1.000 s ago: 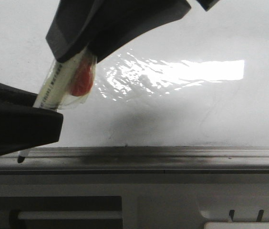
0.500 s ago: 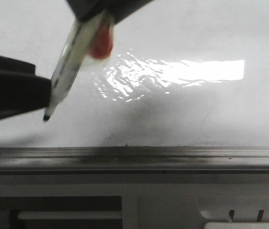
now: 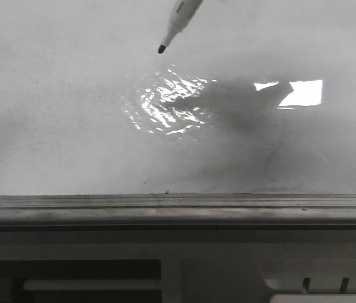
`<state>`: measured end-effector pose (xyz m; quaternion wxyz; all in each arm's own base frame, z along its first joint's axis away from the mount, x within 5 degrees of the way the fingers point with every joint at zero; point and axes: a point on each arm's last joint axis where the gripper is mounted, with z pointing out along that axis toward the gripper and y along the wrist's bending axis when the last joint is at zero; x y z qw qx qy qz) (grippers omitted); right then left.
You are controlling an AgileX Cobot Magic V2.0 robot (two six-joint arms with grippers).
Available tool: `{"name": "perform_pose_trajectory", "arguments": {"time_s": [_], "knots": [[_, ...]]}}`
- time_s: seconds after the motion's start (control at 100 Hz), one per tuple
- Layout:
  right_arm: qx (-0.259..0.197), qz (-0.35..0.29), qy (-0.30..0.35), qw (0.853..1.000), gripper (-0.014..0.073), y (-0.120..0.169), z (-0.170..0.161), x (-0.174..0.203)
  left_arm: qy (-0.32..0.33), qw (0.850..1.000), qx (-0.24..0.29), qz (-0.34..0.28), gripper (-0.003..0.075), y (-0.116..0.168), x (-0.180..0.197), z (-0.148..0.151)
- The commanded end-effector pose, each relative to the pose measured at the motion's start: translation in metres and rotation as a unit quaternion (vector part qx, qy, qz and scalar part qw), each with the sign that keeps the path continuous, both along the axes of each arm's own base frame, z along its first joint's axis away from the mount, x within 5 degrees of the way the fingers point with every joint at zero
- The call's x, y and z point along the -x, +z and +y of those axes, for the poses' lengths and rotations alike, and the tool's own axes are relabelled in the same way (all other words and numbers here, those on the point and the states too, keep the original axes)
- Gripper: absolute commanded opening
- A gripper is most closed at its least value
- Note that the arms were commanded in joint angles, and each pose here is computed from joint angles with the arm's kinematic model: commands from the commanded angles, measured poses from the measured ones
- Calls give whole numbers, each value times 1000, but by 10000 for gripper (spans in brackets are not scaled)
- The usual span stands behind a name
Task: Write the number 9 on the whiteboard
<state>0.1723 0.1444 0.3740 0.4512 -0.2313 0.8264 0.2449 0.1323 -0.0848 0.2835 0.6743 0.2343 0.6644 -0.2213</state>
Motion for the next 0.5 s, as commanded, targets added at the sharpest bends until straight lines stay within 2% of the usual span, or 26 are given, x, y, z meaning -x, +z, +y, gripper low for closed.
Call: {"name": "perform_pose_trajectory", "arguments": {"time_s": [0.0, 0.21, 0.38, 0.49], "knots": [[-37, -53, -25, 998, -58, 19, -4, -10, -8, 999, 36, -35, 347, 20, -1, -1], [-29, -45, -45, 998, -58, 11, -5, -24, -6, 999, 42, -31, 347, 20, -1, -1], [-37, -54, -50, 997, -58, 6, 8, -43, -6, 999, 45, -30, 347, 20, -1, -1], [-5, -14, -23, 1000, -59, -8, 27, -49, -5, 998, 50, -27, 347, 21, -1, -1]]}}
